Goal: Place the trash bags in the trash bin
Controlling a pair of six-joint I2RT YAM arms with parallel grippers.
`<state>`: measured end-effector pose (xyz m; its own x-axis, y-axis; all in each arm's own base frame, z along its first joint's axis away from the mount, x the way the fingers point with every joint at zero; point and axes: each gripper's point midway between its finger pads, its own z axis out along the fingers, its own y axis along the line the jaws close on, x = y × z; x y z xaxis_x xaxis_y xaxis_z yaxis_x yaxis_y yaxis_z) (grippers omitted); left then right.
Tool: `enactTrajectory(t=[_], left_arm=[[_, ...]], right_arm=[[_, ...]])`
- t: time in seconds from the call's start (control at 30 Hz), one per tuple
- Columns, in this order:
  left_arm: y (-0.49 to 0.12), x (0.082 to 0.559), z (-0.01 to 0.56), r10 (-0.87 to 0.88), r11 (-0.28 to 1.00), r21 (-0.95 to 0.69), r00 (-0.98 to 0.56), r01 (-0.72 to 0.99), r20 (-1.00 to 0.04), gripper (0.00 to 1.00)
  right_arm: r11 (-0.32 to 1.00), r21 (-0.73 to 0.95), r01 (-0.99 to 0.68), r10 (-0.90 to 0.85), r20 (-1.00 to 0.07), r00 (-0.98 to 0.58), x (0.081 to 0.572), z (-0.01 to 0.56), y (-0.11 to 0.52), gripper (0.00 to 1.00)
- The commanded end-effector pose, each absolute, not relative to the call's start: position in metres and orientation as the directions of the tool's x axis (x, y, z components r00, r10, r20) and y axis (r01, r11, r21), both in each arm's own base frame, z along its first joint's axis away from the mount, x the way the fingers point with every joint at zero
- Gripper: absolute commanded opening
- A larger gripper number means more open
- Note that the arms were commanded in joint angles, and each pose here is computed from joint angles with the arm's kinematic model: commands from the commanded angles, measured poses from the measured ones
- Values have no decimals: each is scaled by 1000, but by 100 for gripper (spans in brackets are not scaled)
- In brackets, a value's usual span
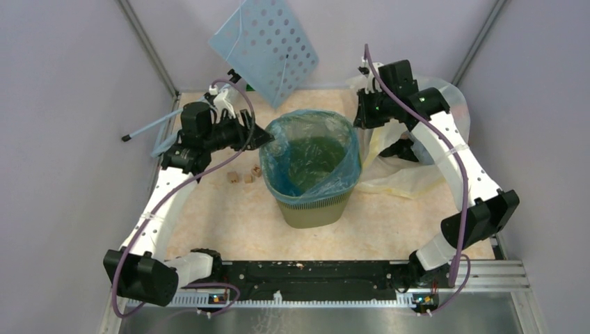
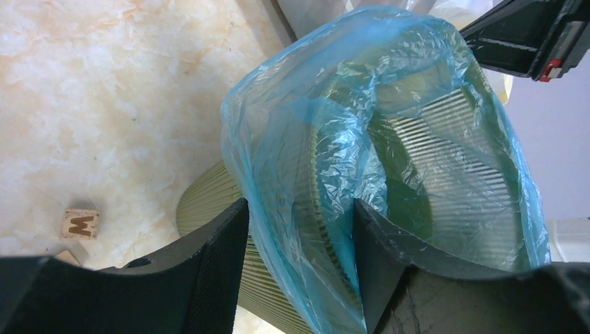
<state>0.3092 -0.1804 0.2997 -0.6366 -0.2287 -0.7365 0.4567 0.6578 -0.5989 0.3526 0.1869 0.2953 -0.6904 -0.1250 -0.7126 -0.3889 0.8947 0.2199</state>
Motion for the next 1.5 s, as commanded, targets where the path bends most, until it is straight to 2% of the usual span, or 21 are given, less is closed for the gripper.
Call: enactTrajectory(t=[0.0,0.23,0.37,0.5,0.7,0.83,1.0,1.1,1.27,1.43,1.47], left_arm=[[-185,308,308,-233,629,-591,-603,505,-763,61],[-186,304,296,-233,619,-613,-630,491,-741,61],[-186,304,303,-238,618,-603,-611,504,-755,64],[-186,305,321,-244,614,-588,-581,527,-776,72],[-181,311,347,-241,642,-541,-527,543,-815,84],[-176,321,364,-245,674,-508,-487,537,-839,89],[-176,336,379,-245,686,-482,-451,545,-858,94],[-181,346,381,-232,676,-477,-452,561,-861,89],[-196,358,380,-151,641,-432,-448,634,-881,75],[-215,373,384,66,724,-208,-366,658,-928,75],[-217,375,381,107,735,-175,-368,655,-924,72]], right_arm=[[892,237,-386,-127,-686,-716,342,287,183,0],[894,229,-385,-156,-648,-746,325,280,175,2],[914,191,-358,-142,-675,-724,326,299,166,14],[948,138,-288,-103,-721,-685,328,332,148,27],[971,107,-214,-62,-749,-659,310,349,128,46],[948,155,-277,-63,-763,-643,286,357,152,49],[923,117,-366,-131,-799,-587,253,370,191,50],[896,98,-433,-186,-803,-566,240,371,206,50],[891,60,-451,-247,-768,-590,235,361,219,50],[887,38,-461,-263,-778,-571,228,364,233,50],[887,49,-458,-245,-792,-559,228,369,233,50]])
